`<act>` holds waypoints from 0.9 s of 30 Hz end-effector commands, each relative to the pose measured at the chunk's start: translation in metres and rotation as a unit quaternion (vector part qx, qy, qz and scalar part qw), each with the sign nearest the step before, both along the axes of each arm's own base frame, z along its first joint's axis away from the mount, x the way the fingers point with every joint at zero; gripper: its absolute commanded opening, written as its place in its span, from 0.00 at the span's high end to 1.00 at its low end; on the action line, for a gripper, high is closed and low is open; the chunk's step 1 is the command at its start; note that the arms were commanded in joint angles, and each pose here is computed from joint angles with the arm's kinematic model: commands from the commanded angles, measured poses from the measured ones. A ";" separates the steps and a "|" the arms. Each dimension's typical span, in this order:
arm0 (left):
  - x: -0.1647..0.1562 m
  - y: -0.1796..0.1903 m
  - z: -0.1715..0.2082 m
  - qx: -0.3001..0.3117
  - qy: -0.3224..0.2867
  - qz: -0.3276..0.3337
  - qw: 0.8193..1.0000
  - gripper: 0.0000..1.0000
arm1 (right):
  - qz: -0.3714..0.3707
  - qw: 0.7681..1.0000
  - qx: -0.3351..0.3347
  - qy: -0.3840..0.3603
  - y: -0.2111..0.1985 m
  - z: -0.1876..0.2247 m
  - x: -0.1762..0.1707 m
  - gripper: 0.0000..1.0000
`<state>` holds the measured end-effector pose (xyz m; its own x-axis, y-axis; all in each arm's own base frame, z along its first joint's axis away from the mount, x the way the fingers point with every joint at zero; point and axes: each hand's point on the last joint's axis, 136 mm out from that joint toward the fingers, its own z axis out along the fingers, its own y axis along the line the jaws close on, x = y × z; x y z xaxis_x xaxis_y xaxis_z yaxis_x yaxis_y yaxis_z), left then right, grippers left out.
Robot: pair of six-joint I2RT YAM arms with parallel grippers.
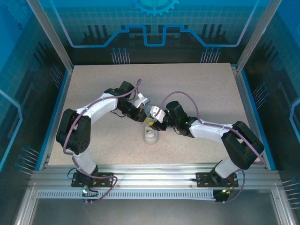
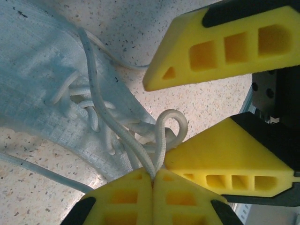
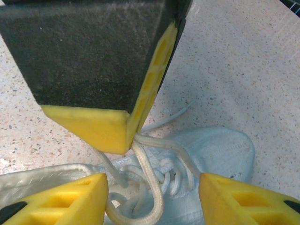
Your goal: Tie the shoes
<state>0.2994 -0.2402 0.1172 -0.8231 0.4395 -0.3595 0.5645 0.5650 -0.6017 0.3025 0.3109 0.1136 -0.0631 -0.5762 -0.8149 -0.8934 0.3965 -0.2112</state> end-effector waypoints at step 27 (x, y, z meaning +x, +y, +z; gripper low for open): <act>0.016 0.008 0.004 0.007 -0.064 0.006 0.998 1.00 | 0.184 0.965 0.069 0.173 0.029 0.034 -0.058 0.99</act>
<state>0.2890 -0.2396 0.1216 -0.8066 0.4630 -0.3674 0.5841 0.5292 -0.6155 0.2770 0.3272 0.1139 -0.1014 -0.5920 -0.7996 -0.9845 0.1750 -0.0047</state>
